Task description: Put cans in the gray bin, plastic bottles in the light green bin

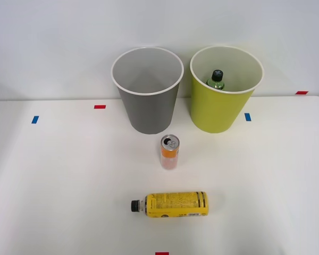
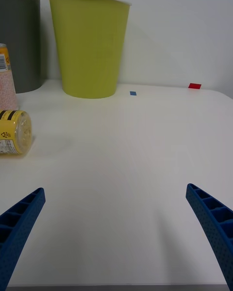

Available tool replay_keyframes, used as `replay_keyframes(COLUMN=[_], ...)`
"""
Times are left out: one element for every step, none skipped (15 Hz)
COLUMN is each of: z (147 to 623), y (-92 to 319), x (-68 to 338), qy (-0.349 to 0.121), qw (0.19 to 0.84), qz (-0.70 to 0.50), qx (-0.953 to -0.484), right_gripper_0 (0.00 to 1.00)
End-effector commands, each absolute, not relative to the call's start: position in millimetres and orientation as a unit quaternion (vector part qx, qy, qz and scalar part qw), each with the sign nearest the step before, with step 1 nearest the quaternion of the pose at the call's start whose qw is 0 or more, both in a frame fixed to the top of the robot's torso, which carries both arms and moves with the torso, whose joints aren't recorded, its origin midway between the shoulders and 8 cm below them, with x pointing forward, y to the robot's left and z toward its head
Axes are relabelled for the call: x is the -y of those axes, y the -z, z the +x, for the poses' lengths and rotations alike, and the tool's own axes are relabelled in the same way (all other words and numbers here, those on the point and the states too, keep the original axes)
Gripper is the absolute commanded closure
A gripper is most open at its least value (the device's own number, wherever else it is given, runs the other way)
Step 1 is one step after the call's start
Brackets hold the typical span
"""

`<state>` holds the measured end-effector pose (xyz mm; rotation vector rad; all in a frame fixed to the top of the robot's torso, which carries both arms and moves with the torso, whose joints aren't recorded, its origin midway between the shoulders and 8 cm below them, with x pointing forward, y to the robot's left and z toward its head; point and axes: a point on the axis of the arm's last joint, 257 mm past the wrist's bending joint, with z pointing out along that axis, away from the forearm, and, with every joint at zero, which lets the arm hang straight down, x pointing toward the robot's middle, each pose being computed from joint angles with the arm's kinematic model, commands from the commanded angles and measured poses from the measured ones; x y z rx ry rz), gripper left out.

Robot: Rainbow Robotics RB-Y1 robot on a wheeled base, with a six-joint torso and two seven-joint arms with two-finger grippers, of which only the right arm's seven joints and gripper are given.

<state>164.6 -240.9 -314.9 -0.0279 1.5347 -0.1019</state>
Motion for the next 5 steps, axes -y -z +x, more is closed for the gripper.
replay_keyframes(z=[164.6,164.6,164.6,164.6,164.6], y=[314.9,314.9,314.9,314.9,314.9], x=[240.9,240.9,240.9,240.9,240.9], qy=[0.046,0.046,0.046,0.046,0.046], qw=[0.718,0.718,0.718,0.718,0.718], qz=[-0.013,-0.013,-0.013,-0.013,-0.013], qx=[-0.694,-0.694,-0.694,-0.694,-0.694], right_gripper_0=[0.00,0.00,0.00,0.00,0.00])
